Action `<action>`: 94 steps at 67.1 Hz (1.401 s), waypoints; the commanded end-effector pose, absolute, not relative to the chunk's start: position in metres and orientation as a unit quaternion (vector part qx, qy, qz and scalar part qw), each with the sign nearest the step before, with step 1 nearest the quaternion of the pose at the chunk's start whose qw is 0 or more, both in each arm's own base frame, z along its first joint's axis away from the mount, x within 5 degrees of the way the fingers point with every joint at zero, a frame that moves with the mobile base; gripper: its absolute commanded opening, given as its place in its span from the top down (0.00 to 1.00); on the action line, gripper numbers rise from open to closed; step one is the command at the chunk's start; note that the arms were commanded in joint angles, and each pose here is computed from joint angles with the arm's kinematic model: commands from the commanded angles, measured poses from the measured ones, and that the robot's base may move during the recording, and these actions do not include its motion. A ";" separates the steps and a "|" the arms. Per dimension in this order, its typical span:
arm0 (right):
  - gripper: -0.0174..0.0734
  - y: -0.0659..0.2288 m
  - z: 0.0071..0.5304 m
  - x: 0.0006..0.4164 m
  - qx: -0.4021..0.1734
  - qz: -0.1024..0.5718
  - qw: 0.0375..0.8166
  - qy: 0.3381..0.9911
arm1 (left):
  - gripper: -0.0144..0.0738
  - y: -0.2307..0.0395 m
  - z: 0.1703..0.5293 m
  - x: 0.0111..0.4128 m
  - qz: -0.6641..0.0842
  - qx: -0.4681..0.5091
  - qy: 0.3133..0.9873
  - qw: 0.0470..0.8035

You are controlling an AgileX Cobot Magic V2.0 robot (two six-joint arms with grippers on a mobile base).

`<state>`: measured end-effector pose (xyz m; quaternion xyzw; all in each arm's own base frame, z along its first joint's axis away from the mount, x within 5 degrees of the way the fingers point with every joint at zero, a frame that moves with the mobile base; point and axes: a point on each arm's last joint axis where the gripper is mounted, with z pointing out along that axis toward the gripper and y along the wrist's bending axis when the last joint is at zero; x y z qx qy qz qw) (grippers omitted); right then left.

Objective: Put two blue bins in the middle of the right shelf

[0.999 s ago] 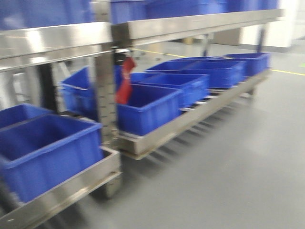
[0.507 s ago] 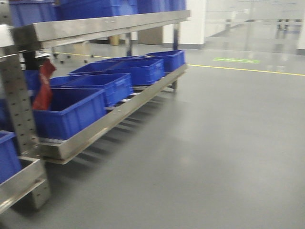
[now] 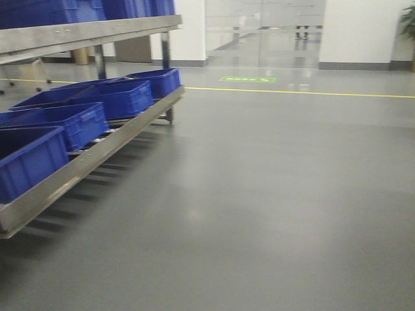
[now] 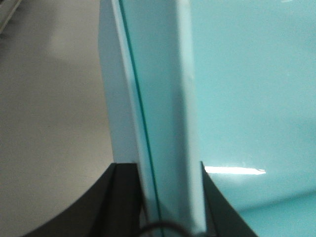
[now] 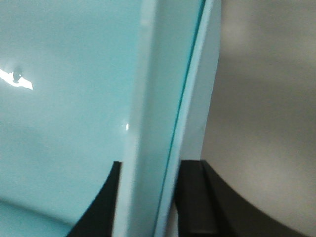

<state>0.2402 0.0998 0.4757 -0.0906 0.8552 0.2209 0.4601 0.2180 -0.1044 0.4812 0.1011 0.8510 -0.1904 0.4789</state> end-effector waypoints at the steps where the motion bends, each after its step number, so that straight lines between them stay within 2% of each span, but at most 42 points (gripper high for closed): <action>1: 0.98 0.093 0.490 0.241 -0.087 0.204 0.515 0.828 | 0.96 -0.100 0.497 0.213 -0.197 0.100 0.823 0.523; 94: 0.98 0.093 0.490 0.241 -0.087 0.204 0.515 0.828 | 0.96 -0.100 0.497 0.213 -0.197 0.100 0.823 0.523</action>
